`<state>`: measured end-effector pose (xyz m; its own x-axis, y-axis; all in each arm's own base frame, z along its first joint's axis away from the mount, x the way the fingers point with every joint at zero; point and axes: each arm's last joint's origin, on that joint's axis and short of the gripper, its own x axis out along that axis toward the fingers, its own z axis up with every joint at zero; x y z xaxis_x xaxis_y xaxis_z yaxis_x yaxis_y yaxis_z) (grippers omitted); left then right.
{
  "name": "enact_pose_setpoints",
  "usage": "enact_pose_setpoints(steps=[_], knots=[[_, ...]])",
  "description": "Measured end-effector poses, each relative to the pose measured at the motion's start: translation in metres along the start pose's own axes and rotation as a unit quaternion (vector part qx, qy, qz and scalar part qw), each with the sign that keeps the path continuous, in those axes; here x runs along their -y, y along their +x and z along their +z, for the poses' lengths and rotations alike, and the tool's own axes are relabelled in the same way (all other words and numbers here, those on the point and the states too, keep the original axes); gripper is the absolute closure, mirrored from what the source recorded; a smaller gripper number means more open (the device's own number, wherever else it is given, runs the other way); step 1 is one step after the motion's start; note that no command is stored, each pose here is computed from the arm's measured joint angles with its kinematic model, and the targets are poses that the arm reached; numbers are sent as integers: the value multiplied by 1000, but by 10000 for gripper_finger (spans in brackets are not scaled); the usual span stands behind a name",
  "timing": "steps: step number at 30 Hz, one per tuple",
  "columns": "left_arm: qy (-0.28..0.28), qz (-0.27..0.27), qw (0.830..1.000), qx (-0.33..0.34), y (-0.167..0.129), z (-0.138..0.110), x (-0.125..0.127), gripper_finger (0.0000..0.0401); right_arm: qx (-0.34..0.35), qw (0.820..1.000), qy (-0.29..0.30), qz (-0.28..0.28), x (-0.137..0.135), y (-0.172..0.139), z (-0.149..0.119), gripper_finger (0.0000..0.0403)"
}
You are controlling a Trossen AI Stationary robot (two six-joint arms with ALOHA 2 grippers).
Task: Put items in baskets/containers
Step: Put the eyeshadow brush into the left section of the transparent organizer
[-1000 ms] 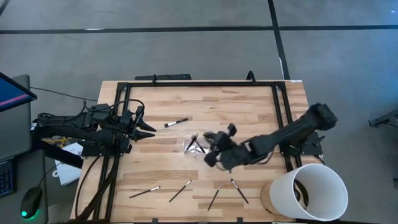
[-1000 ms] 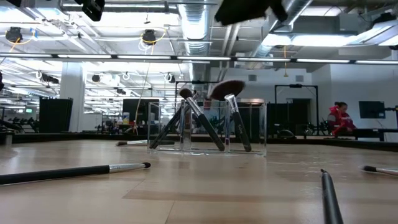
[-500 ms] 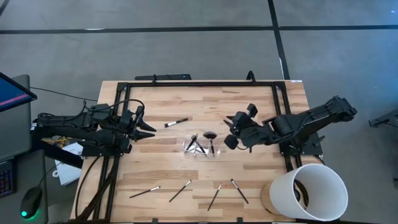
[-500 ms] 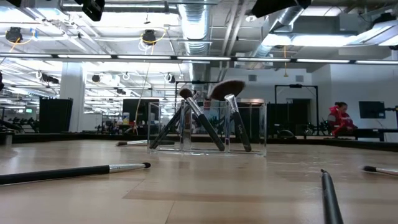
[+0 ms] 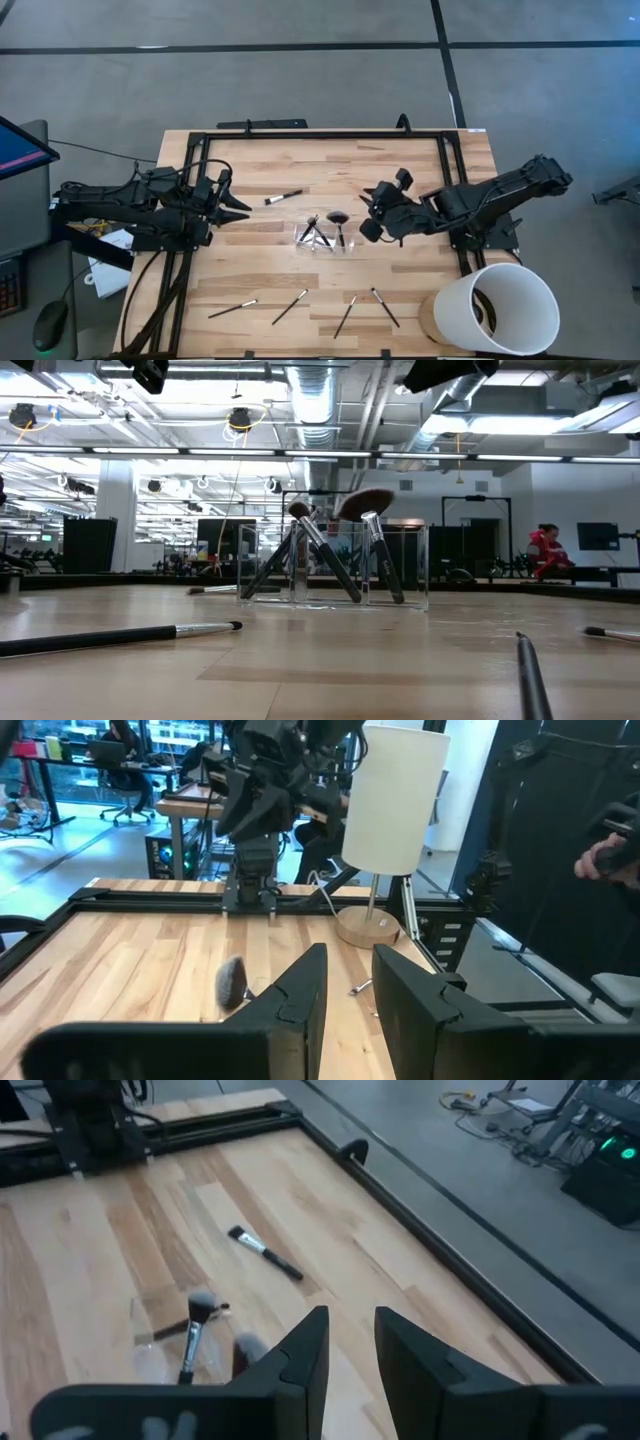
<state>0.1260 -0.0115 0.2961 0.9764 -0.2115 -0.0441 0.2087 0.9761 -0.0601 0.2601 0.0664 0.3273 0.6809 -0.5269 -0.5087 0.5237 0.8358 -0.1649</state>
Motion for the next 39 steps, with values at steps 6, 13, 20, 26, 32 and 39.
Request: enact_pose_setpoints(steps=[6,13,20,26,32,39], knots=[[0,0,1000,1,0,0,0,320,-8,1000,-3,9,-5,4,-1,326],[1,0,1000,2,0,0,0,320,-17,1000,-8,13,-8,8,-3,326],[-4,0,1000,2,0,0,0,320,-17,1000,-7,16,-8,8,-3,326],[-5,0,1000,0,0,0,0,320,-17,1000,-7,16,-8,8,-3,326],[-6,0,1000,0,0,0,0,320,-17,1000,-7,16,-8,8,-3,326],[-46,54,996,-54,0,-11,-3,320,-17,1000,-7,16,-8,8,-3,326]])
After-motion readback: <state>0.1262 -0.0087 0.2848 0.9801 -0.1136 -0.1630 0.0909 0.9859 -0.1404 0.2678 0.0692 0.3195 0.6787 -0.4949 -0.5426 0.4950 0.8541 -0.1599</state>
